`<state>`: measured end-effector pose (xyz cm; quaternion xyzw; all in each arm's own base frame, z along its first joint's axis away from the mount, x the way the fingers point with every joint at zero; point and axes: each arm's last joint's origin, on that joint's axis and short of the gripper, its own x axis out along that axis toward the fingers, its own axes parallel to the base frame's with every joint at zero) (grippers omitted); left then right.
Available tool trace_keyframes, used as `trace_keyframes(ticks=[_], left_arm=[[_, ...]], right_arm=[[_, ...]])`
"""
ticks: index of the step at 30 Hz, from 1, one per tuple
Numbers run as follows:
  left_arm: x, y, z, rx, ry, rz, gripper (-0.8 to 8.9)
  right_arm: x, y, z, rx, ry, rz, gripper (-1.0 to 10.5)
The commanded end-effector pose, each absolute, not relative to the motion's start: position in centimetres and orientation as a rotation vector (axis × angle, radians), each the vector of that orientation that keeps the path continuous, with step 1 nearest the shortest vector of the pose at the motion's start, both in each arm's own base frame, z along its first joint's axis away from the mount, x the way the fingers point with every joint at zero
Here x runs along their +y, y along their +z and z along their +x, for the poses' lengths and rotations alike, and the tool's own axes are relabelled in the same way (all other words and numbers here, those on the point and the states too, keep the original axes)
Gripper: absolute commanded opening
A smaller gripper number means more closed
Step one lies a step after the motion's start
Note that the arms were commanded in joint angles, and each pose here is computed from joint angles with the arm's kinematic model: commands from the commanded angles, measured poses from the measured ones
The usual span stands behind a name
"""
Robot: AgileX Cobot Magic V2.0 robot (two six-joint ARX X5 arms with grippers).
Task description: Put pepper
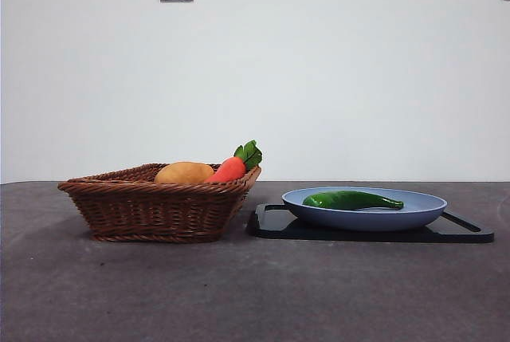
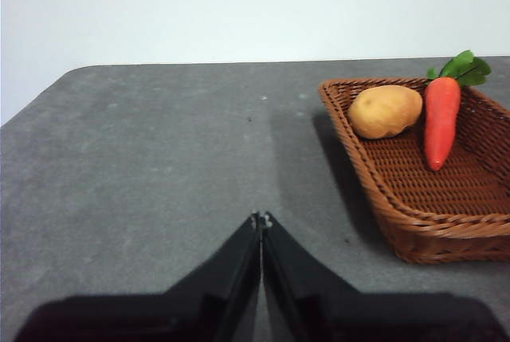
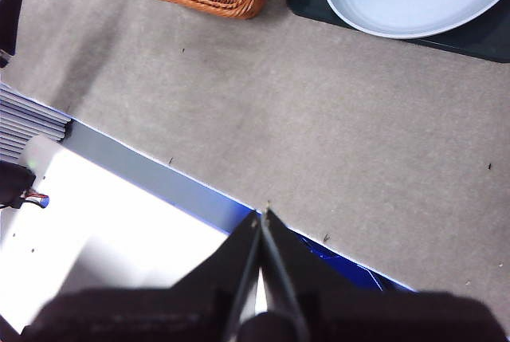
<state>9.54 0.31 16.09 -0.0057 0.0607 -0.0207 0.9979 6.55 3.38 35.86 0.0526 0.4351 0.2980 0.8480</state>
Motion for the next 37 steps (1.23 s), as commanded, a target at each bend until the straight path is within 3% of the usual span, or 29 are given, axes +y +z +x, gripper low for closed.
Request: trace_keyframes(ticks=[1,7,31,34,37], left_arm=[[0.4,15.6,9.6,0.119,-0.034,-0.018,0.08],[0.4,14.9,9.6,0.170,-0.035,-0.022,0.08],[0.3,15.1,9.6,0.144,-0.039,-0.020,0.08],[0.3,15.2,9.6,0.143,-0.039,-0.020,0.08],[0.3,15.1,9.6,0.144,-0.039,-0.020,0.08]], right_arm=[[3.4,36.3,6.5,0.894,0.637,0.101,0.1],[3.4,36.3,6.5,0.894,0.637,0.101,0.1],[3.4,36.3,6.5,0.894,0.637,0.100,0.1],[3.4,36.6,6.8,0.818,0.666,0.024,0.1],[2.9,37.5,6.8,0.642,0.601,-0.002,0.1]])
